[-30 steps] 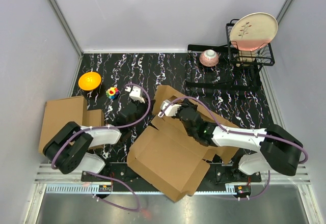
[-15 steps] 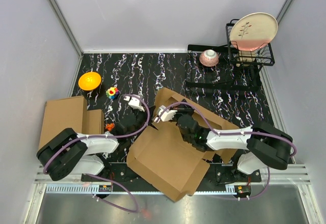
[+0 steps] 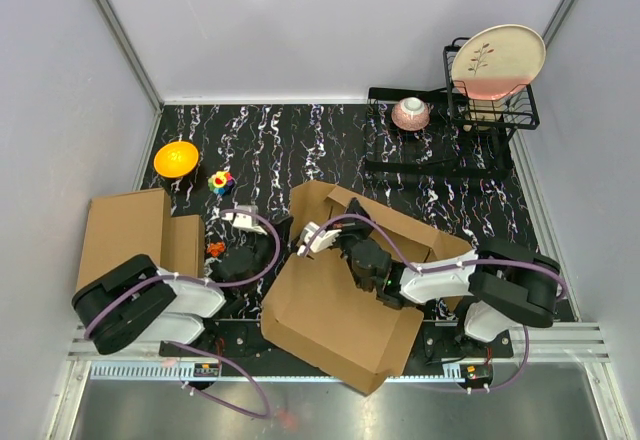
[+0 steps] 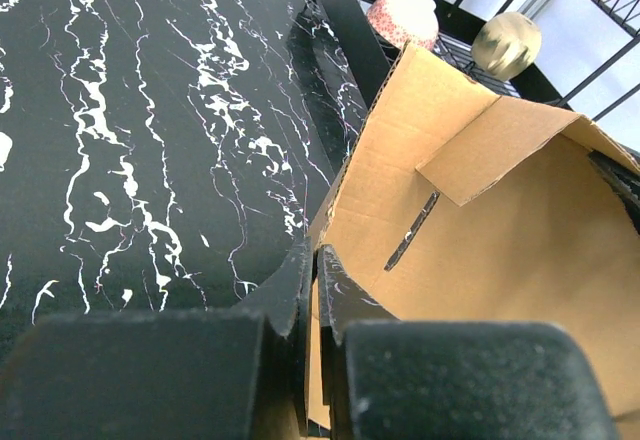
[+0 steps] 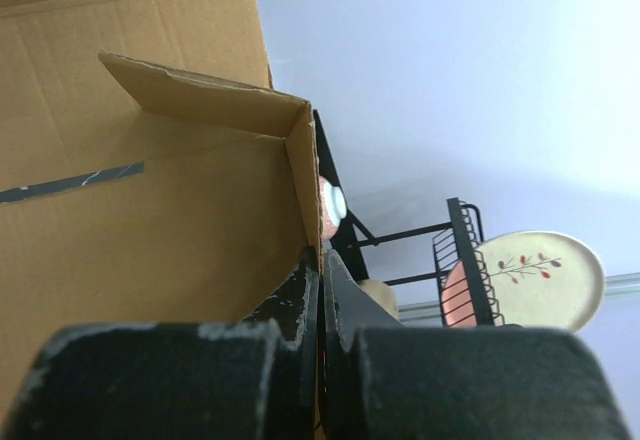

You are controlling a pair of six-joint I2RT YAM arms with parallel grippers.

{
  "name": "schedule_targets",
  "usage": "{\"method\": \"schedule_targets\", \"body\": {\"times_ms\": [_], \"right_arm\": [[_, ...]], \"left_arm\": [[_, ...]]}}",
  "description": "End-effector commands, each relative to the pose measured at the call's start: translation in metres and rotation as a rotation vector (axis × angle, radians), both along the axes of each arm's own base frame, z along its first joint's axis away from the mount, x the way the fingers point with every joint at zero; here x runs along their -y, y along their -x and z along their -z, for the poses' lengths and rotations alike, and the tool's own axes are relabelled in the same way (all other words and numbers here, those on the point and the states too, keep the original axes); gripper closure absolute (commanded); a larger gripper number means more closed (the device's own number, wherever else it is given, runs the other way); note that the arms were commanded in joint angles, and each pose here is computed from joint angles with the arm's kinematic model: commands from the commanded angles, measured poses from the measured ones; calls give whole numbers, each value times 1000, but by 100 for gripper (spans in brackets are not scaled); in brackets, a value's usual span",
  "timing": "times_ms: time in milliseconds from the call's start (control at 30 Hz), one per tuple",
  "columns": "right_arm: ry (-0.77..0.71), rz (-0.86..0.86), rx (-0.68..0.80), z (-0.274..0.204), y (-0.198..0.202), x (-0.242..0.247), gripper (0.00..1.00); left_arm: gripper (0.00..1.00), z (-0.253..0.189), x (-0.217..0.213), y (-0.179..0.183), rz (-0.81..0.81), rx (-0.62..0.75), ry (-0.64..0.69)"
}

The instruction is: Fold the paper box

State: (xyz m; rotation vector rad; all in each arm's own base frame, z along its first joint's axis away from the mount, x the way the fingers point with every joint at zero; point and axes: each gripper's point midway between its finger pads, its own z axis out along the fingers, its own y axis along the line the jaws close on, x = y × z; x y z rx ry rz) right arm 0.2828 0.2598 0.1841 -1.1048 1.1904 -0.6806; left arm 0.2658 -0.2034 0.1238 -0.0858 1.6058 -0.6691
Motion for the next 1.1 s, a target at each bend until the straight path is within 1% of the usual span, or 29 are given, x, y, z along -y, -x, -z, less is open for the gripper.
{"method": "schedule_targets", "body": {"times_ms": [0, 67, 100, 133, 167, 200, 267, 300, 333, 367, 400, 467, 500, 533, 567, 600, 633, 733, 800, 833, 867, 900, 933, 1000, 1033, 1067], "right_arm": [[-70, 126, 110, -29, -2, 19, 100], [-78, 151, 146, -36, -2, 22, 100], [-58, 164, 162, -40, -2, 23, 100], [-91, 174, 184, -46, -1, 25, 100], [-78, 179, 189, -45, -2, 24, 100], [-67, 192, 198, -48, -3, 24, 100], [-77, 201, 206, -49, -3, 25, 100], [-74, 208, 203, -47, -3, 26, 100], [-74, 210, 201, -46, -2, 27, 100], [-75, 214, 198, -45, -2, 28, 100], [-79, 218, 194, -44, -2, 30, 100], [-87, 220, 188, -44, -1, 32, 100], [-90, 224, 184, -43, -1, 32, 100], [-92, 222, 183, -44, -1, 33, 100], [-90, 221, 182, -43, -1, 33, 100], [-92, 221, 180, -43, 0, 34, 100], [-95, 219, 180, -43, 0, 33, 100], [-113, 217, 175, -42, 0, 34, 100], [-128, 216, 168, -40, 0, 33, 100], [-130, 214, 165, -38, -1, 33, 100], [-133, 214, 161, -36, -1, 32, 100], [-146, 212, 156, -35, -1, 32, 100], [-142, 212, 149, -32, -1, 32, 100], [-168, 204, 139, -32, -1, 30, 100], [-144, 200, 121, -28, -2, 29, 100], [-162, 196, 114, -31, 0, 30, 100]], "left_arm": [[99, -16, -7, 0, -41, 61, 95], [99, -14, -8, -3, -57, 69, 89], [99, -25, -5, -6, -59, 105, 110], [99, -23, -4, -9, -65, 106, 97], [99, -24, -2, -11, -65, 114, 95], [99, -35, 3, -16, -66, 147, 104], [98, -35, 10, -22, -64, 155, 84], [94, -42, 13, -25, -65, 177, 81], [90, -43, 10, -26, -79, 179, 86], [83, -44, 7, -26, -91, 178, 92], [67, -41, 2, -24, -103, 165, 93], [48, -46, -12, -20, -145, 166, 118], [41, -34, -20, -15, -157, 128, 109], [30, -41, -30, -13, -193, 129, 152], [27, -37, -35, -10, -206, 106, 164], [24, -17, -39, -5, -216, 33, 149], [23, -26, -43, -2, -222, 37, 191], [24, -12, -44, 6, -213, -59, 196], [31, -14, -38, 9, -169, -56, 214], [35, -18, -28, 13, -107, -48, 232], [40, -22, -22, 15, -71, -37, 248], [42, -24, -11, 15, -28, -30, 235], [43, -23, 6, 19, 60, -39, 212], [47, -11, 29, 18, 133, -97, 164], [48, -7, 38, 20, 169, -118, 168], [49, 1, 38, 22, 174, -139, 177]]}}
